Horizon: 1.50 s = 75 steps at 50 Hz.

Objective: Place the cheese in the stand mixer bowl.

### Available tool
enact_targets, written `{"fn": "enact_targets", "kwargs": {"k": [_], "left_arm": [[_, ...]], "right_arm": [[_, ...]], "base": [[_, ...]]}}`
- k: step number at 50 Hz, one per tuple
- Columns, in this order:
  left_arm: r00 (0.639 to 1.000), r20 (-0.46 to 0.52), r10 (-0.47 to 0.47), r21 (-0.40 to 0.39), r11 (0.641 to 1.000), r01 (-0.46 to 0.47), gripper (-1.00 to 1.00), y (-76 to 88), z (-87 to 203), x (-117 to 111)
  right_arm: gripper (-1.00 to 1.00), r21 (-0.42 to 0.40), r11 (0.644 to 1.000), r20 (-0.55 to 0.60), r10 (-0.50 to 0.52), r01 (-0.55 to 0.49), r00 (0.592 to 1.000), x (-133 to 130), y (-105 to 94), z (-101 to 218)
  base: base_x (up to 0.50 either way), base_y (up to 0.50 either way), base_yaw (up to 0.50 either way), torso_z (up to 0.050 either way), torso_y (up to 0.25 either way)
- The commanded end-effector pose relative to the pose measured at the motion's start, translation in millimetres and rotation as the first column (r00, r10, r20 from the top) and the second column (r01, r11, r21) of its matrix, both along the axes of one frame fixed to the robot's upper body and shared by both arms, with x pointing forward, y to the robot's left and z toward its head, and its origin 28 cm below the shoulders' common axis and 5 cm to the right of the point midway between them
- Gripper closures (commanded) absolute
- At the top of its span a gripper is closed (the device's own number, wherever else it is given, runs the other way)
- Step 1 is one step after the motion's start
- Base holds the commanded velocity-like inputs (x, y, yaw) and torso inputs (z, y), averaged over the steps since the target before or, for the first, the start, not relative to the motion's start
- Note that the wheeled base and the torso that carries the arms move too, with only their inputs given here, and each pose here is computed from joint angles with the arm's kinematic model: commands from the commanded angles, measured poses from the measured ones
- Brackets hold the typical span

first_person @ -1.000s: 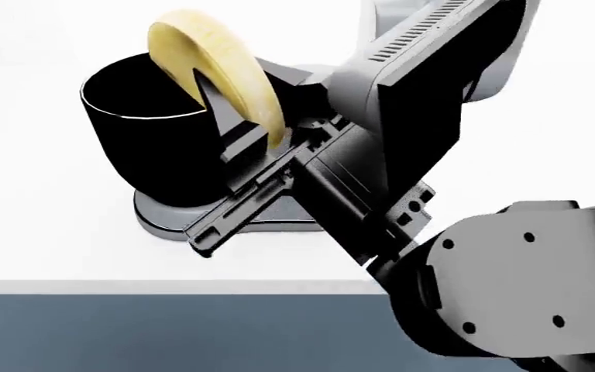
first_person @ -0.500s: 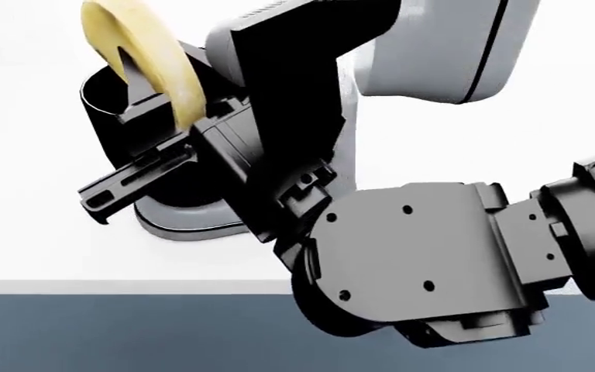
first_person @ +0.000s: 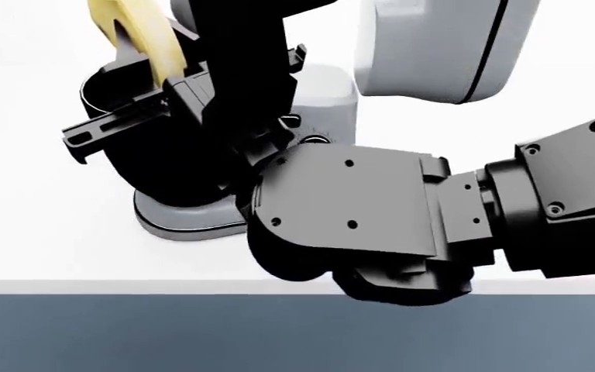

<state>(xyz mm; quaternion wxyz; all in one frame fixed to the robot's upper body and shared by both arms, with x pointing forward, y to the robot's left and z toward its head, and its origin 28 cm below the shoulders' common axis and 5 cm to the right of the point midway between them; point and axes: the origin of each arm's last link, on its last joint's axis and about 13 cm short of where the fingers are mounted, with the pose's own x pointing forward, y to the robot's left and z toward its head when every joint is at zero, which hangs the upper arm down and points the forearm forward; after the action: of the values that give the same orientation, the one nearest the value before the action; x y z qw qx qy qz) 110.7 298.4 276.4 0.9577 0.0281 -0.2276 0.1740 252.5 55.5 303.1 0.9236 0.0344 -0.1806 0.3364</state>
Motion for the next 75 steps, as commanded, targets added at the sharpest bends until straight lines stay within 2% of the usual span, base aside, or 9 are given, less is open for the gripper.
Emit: {"fn": "enact_targets", "kwargs": {"k": [1, 24, 46, 75], "left_arm": [[1.0, -0.003, 0.001, -0.001, 1.0, -0.001, -1.0, 0.3, -0.6, -0.1], [1.0, -0.012, 0.002, -0.008, 1.0, -0.002, -1.0, 0.6, -4.0, 0.7], [1.0, -0.013, 0.004, -0.009, 1.0, -0.004, -1.0, 1.4, -4.0, 1.7], [1.0, -0.015, 0.004, -0.012, 1.0, -0.004, -1.0, 1.9, -4.5, 2.1]], "right_arm": [[1.0, -0.01, 1.0, -0.014, -0.018, 0.018, 1.0, 11.2, 6.1, -1.2], [1.0, -0.019, 0.996, -0.07, -0.093, 0.091, 0.993, 41.0, 12.8, -3.1], [1.0, -0.011, 0.994, -0.113, -0.106, 0.106, 0.988, 63.6, 18.9, 1.4], [1.0, -0.085, 0.987, -0.147, -0.149, 0.138, 0.978, 76.0, 23.1, -4.9]], "base": [[0.0, 0.0, 0.0, 0.0, 0.0], [0.0, 0.0, 0.0, 0.0, 0.0], [0.0, 0.0, 0.0, 0.0, 0.0], [0.0, 0.0, 0.0, 0.0, 0.0]]}}
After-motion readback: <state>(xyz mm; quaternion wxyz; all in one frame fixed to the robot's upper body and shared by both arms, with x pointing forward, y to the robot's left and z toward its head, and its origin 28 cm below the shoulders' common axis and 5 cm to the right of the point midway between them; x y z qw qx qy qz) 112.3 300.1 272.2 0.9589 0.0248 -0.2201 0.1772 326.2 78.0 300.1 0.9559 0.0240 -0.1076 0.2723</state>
